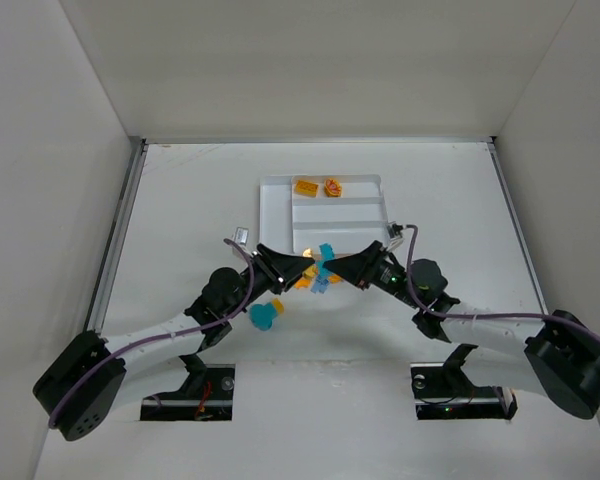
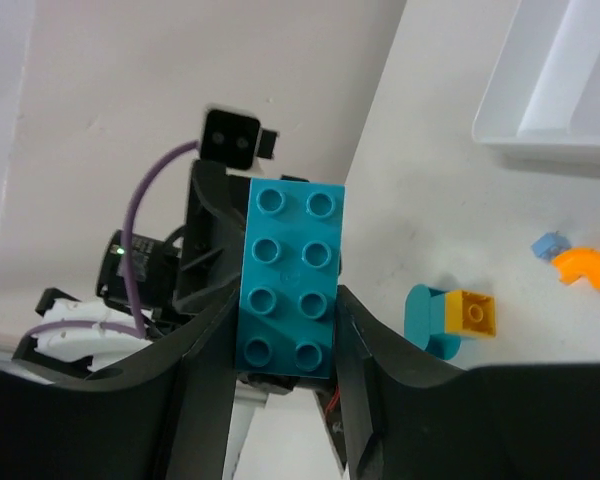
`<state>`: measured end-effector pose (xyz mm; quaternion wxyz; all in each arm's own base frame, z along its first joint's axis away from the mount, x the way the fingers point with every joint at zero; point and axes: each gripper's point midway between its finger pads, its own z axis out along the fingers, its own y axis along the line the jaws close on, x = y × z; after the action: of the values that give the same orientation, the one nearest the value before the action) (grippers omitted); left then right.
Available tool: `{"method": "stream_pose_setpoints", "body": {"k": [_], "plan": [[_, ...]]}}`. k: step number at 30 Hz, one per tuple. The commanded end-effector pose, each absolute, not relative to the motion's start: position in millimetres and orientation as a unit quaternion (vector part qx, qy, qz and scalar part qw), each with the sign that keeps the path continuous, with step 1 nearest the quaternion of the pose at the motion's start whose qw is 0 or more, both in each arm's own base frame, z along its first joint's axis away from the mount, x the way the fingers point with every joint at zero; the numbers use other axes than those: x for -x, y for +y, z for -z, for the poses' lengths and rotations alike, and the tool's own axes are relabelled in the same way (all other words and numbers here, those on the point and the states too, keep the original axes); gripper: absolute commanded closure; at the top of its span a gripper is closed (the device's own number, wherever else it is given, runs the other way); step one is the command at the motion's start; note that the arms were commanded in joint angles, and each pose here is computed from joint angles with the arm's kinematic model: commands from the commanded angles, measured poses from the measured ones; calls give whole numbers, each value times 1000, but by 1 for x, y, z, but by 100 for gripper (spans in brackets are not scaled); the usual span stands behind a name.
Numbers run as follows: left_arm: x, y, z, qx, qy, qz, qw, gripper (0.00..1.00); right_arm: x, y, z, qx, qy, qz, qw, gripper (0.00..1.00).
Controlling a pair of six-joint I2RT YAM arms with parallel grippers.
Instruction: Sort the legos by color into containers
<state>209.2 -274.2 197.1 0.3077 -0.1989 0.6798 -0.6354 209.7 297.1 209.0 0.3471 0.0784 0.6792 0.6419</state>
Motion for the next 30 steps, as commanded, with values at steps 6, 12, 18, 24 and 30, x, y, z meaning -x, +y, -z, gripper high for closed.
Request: {"method": "stream_pose_setpoints", "body": {"k": [6,12,18,24,30], "plan": [[-235,-257,-203,196,681,607,359,81,-219,252,-227,-86,646,-637,412,70],[-268,-274,-206,147,716,551,403,80,-246,219,-188,-121,700,-540,452,70],[-331,-315,-193,82,768,465,432,79,-266,174,-162,-165,733,-418,510,70],[-396,-367,-164,16,812,396,427,79,-271,144,-138,-193,748,-345,533,69],[-447,-404,-139,-32,831,339,440,79,-275,138,-118,-200,762,-316,529,69]]}}
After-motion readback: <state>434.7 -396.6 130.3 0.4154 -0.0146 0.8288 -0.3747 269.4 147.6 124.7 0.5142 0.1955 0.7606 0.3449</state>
